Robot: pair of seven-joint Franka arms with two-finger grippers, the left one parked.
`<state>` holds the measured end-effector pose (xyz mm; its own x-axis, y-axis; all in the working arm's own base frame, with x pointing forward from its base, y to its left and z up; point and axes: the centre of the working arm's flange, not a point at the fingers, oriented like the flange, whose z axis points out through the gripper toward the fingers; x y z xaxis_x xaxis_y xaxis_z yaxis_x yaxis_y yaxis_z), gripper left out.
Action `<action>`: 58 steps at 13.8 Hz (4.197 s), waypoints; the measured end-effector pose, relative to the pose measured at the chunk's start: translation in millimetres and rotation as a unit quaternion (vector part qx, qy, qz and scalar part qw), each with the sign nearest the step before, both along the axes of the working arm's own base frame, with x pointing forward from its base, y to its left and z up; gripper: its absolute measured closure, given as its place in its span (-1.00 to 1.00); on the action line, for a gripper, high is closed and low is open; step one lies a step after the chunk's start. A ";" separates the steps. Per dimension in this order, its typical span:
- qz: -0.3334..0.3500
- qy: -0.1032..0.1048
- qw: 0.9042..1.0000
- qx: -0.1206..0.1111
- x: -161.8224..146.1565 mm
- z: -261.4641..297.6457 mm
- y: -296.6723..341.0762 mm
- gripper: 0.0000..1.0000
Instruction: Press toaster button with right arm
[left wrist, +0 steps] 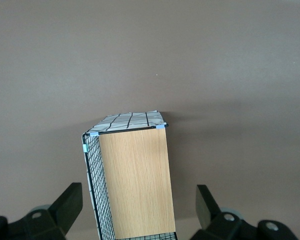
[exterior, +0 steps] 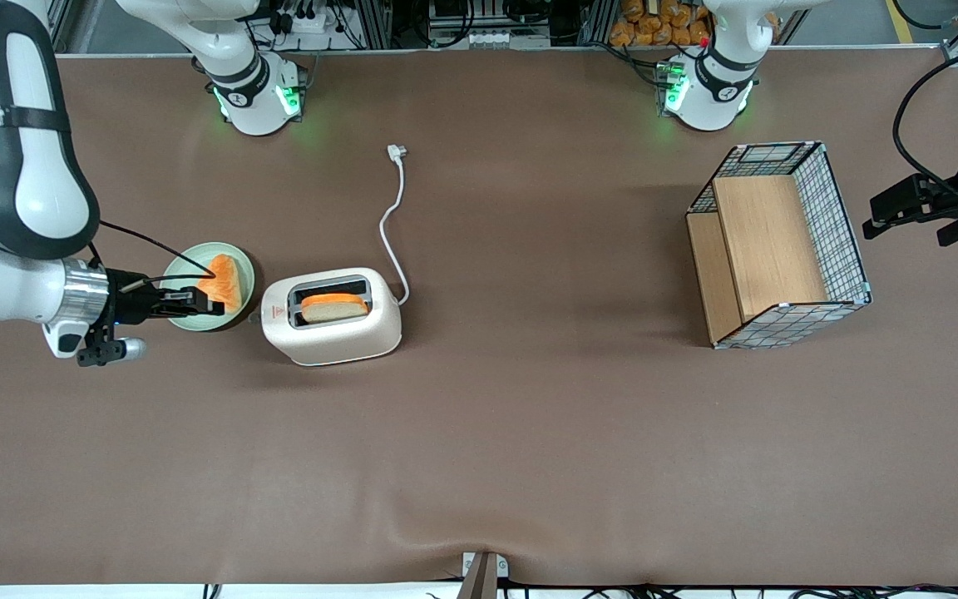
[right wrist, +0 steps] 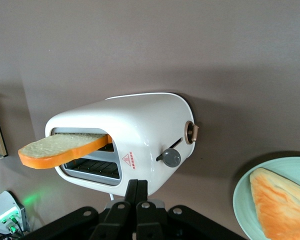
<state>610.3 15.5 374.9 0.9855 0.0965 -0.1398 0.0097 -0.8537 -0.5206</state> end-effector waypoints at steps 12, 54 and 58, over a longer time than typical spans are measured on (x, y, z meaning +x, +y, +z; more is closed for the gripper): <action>0.043 -0.014 0.996 0.083 -3.5 -71.9 -20.4 0.98; 0.008 0.029 0.992 0.122 -3.5 -163.3 -22.3 0.98; 0.010 0.029 0.992 0.124 -3.2 -163.2 -22.3 0.98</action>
<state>607.1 -6.7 211.7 0.9741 0.1543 -0.1653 -0.0103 -0.6997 -0.7143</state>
